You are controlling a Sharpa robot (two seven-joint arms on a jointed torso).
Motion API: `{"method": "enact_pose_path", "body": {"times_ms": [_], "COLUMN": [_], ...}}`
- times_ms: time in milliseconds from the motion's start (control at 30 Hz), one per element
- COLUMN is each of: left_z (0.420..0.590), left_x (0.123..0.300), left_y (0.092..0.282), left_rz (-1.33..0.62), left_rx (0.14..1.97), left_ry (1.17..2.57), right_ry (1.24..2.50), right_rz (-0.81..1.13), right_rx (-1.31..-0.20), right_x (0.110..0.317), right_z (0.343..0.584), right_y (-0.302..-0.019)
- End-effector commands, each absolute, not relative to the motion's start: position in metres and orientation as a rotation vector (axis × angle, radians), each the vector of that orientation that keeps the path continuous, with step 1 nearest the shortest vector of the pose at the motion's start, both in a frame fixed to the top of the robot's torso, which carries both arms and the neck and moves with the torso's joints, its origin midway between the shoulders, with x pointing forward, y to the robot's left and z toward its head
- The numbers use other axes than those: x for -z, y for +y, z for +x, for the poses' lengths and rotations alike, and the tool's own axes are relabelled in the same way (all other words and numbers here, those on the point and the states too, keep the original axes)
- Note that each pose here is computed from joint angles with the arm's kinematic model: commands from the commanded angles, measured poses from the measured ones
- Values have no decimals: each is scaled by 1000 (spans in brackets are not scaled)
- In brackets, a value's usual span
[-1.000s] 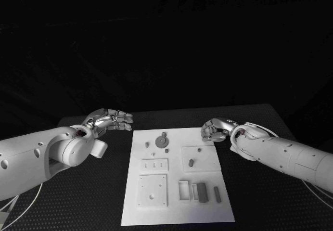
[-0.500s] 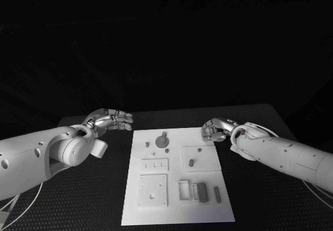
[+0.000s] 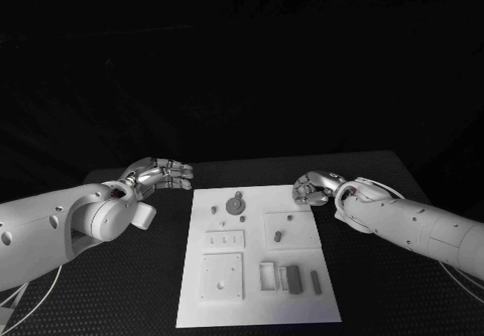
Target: Assemble the parts on the task board
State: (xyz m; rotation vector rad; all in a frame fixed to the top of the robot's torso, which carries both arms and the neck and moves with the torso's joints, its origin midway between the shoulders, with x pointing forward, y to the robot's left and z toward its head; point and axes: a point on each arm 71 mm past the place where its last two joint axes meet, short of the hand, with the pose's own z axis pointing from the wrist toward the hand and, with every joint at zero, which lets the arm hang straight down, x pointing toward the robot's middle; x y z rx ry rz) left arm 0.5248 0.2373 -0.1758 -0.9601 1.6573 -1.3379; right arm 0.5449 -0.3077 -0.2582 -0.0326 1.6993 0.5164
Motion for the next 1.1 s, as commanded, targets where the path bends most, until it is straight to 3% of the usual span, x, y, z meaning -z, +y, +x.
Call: {"method": "enact_pose_path", "body": {"times_ms": [33,1100], "left_z": [524,524], "left_x": [175,176], "left_y": [235,235], "left_rz": [-957,-937], "left_rx": [1358,1347], "left_ry": [1662,1683], "right_ry": [1718,1622], "right_rz": [-52,-16], "right_rx": [-510,-511], "right_x": [262,256], "right_z": [543,542], "right_y": [-307,-296]}}
